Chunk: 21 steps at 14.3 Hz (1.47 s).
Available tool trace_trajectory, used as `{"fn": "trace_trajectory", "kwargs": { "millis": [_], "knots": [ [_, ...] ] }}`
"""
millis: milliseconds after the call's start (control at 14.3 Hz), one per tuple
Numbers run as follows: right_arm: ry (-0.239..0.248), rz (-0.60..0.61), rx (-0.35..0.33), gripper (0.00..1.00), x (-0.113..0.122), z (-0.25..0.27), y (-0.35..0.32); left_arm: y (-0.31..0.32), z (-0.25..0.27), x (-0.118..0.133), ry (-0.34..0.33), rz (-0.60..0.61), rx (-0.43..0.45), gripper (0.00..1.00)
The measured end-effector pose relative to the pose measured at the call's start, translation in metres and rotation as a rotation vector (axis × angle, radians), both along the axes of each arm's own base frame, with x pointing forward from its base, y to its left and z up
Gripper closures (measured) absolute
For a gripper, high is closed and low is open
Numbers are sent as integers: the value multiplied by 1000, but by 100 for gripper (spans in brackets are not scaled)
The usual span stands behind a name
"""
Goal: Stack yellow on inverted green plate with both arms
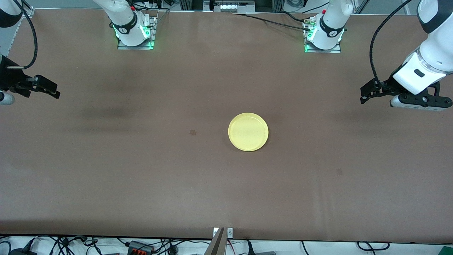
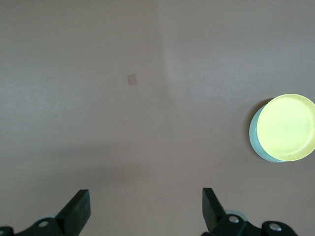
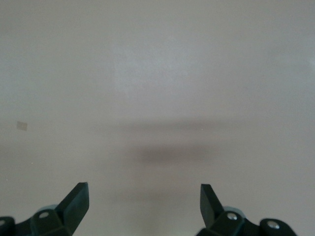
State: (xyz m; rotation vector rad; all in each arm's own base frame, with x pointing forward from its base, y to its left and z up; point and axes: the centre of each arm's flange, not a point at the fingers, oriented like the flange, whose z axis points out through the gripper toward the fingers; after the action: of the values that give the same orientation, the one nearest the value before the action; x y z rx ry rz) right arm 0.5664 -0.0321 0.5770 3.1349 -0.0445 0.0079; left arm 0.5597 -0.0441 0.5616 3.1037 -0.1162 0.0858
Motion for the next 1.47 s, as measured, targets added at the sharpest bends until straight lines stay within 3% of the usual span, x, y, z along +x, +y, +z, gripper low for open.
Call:
{"fn": "trace_trajectory", "kwargs": {
  "millis": [1467],
  "knots": [
    [-4,5,1,0,1,5,2,1,0,0,1,1,0,0]
  ]
}}
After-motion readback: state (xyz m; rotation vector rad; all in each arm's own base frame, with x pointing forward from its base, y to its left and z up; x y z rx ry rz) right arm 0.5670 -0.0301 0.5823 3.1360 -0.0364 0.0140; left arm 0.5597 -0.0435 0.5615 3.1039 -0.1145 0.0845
